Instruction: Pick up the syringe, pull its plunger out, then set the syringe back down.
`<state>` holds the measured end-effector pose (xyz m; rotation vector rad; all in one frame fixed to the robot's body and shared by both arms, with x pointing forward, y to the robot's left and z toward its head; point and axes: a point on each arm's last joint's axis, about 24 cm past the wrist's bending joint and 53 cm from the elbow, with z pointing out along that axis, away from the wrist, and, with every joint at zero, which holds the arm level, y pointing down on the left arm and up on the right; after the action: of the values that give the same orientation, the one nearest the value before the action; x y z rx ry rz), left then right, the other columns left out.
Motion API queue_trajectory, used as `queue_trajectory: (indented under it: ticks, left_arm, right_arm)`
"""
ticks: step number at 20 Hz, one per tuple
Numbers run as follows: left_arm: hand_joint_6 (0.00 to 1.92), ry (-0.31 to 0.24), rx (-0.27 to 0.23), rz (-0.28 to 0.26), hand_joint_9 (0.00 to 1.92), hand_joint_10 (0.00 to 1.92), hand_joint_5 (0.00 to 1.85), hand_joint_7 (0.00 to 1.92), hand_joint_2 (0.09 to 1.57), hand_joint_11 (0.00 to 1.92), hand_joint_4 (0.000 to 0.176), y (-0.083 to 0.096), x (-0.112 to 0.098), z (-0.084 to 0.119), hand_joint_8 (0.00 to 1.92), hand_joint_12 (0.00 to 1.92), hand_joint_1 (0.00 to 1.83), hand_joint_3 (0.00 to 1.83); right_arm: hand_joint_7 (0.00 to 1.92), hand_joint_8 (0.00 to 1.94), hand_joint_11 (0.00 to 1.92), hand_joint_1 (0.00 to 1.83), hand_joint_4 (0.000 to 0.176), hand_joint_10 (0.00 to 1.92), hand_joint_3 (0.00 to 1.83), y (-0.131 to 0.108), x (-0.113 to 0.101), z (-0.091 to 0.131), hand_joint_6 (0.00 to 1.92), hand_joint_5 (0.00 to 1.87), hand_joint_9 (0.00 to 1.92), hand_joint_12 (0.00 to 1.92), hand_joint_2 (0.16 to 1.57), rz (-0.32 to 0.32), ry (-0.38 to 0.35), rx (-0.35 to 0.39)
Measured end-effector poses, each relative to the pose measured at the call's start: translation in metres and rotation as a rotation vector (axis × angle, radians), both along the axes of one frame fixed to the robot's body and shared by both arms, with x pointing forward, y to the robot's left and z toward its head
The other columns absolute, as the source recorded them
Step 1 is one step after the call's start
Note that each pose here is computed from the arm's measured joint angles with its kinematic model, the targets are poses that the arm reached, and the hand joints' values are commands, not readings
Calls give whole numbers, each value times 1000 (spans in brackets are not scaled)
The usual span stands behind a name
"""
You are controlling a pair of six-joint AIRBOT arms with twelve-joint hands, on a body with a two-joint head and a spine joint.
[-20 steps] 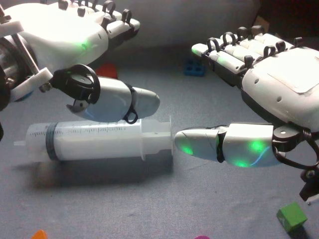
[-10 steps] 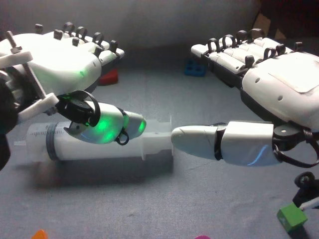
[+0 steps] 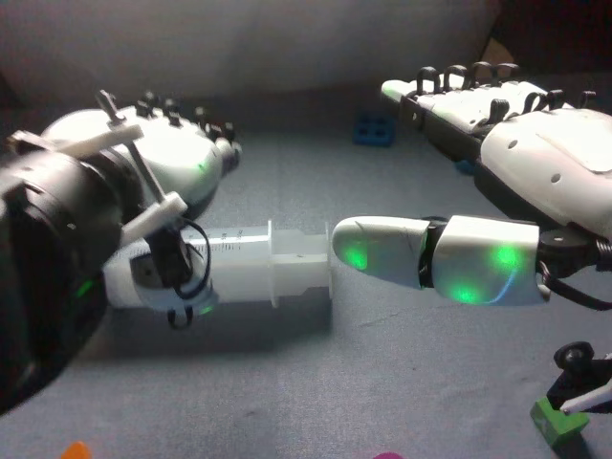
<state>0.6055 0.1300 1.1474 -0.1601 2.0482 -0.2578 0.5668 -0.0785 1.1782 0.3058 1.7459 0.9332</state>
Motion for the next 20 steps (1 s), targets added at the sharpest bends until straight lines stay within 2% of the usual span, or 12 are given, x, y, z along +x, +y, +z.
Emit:
queue_trajectory:
  ticks: [1,2,4,5,9,14,16,18,20]
  left_arm:
    - [8,12,-6,7,123,6,249,109,1123,11,0,-3,0,-4,1,261,1025,0]
    - [11,24,-9,24,148,9,283,129,1140,1,0,-3,1,-8,4,357,1021,0]
    - [13,34,-28,63,171,11,313,166,1144,0,0,-1,4,-13,9,403,1024,0]
    - [20,43,-36,90,222,26,348,263,1145,0,0,2,5,-18,35,465,1030,0]
    - [12,72,-26,150,301,40,380,376,1117,0,0,4,9,-31,46,583,1038,0]
    - [1,84,-6,195,245,3,337,315,1098,0,0,5,16,-43,4,403,996,0]
    - [0,94,1,187,235,0,318,312,1102,0,0,-3,18,-50,3,371,960,0]
    - [0,96,3,178,221,0,290,290,1103,0,0,-10,22,-54,0,370,909,1]
    - [1,100,9,185,190,0,291,259,1122,0,0,-10,26,-58,0,369,884,8]
  right_arm:
    - [95,0,0,0,0,1,3,-1,1,0,1,70,56,500,905,-6,0,3]
    - [94,0,0,0,0,0,3,-2,1,1,0,70,56,499,905,-9,-4,5]
    - [94,0,0,0,0,0,2,-3,2,2,0,69,55,497,905,-15,-7,6]
    - [94,0,0,0,0,0,2,-3,3,2,1,71,56,497,905,-15,-7,5]
    - [97,1,0,0,0,1,6,-3,3,2,3,79,57,498,914,-15,-7,5]
    - [101,2,0,0,0,0,2,-3,3,2,2,79,56,519,910,-15,-7,7]
    - [102,2,0,0,0,0,2,-3,3,2,2,80,56,516,910,-16,-6,8]
    - [100,0,0,0,0,1,2,-3,3,2,0,79,45,408,912,-15,-6,8]
    - [106,2,0,0,0,3,1,-3,3,2,1,80,54,475,915,-15,-6,9]
